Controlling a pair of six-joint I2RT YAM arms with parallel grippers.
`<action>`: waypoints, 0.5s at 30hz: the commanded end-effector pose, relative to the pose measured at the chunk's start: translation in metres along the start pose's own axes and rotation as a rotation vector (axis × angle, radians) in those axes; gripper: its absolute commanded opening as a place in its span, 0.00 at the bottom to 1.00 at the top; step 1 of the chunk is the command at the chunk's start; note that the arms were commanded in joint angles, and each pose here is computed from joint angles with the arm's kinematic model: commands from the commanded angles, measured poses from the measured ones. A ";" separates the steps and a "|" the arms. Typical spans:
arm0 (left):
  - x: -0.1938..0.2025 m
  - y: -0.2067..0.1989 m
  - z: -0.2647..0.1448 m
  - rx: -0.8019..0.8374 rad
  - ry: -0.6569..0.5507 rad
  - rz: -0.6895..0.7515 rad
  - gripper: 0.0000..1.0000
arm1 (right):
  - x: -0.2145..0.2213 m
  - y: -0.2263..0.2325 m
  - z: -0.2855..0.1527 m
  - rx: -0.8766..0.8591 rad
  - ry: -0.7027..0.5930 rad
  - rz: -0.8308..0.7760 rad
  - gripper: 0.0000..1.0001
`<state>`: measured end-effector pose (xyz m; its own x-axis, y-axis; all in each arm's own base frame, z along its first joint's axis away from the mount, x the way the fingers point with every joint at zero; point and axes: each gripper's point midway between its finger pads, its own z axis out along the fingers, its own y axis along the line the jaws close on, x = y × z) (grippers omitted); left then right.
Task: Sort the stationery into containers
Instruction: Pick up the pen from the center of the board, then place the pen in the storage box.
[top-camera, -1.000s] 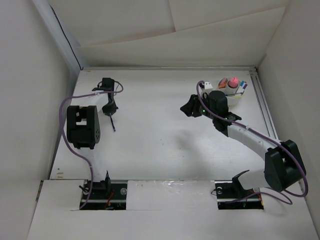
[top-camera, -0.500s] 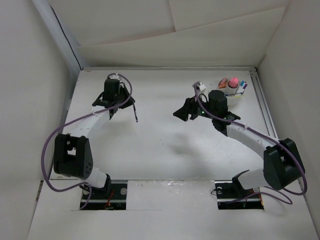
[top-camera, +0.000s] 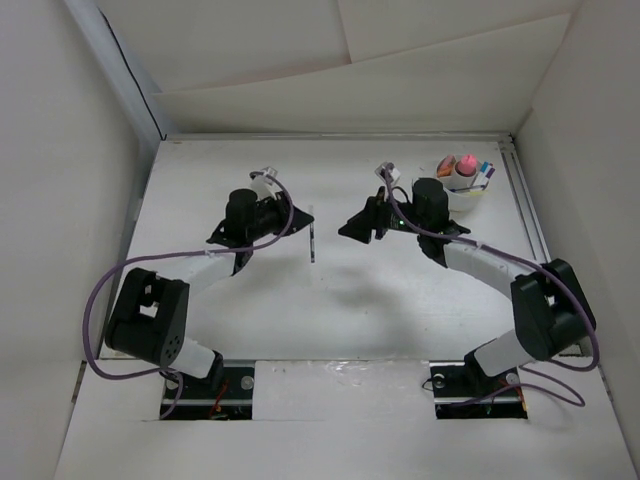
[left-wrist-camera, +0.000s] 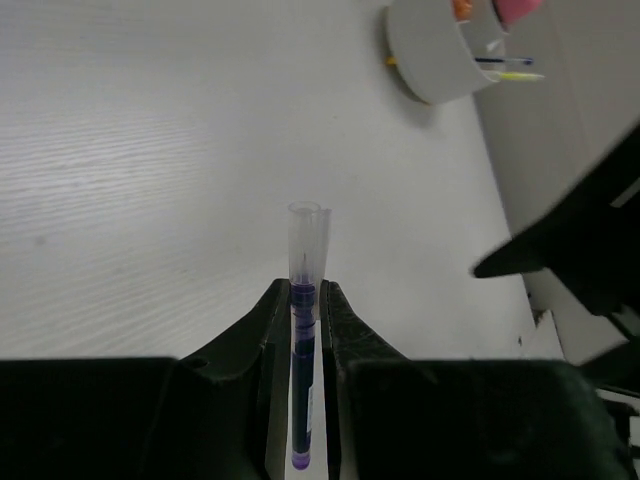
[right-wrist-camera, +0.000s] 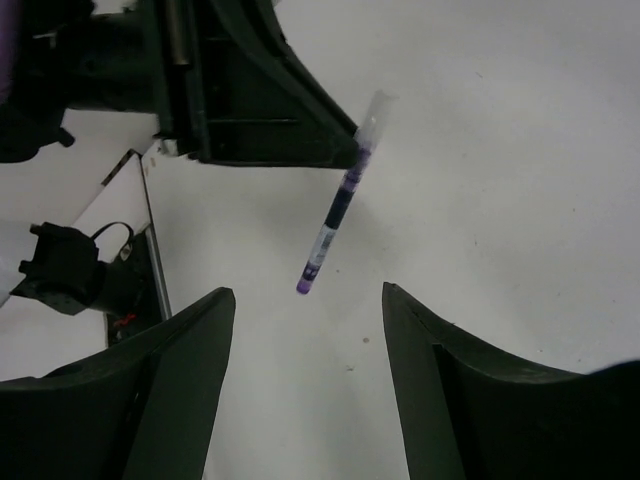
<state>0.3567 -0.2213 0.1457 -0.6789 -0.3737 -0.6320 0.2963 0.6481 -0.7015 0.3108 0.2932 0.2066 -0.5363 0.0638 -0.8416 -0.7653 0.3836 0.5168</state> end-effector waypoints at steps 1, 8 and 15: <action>-0.002 -0.059 0.004 0.226 -0.026 0.120 0.00 | -0.019 -0.002 0.010 -0.040 -0.034 -0.014 0.67; 0.022 -0.076 0.013 0.353 0.032 0.138 0.00 | -0.019 -0.012 0.021 -0.013 -0.033 0.005 0.44; 0.035 -0.082 0.013 0.424 0.069 0.129 0.00 | -0.018 -0.029 0.025 0.008 -0.031 0.031 0.61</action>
<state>0.3241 -0.2882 0.1528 -0.7020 -0.2528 -0.6658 0.5305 0.4380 -0.7257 0.3353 0.2987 0.1787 -0.6153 0.0688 -0.7853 -0.6977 0.4163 0.5831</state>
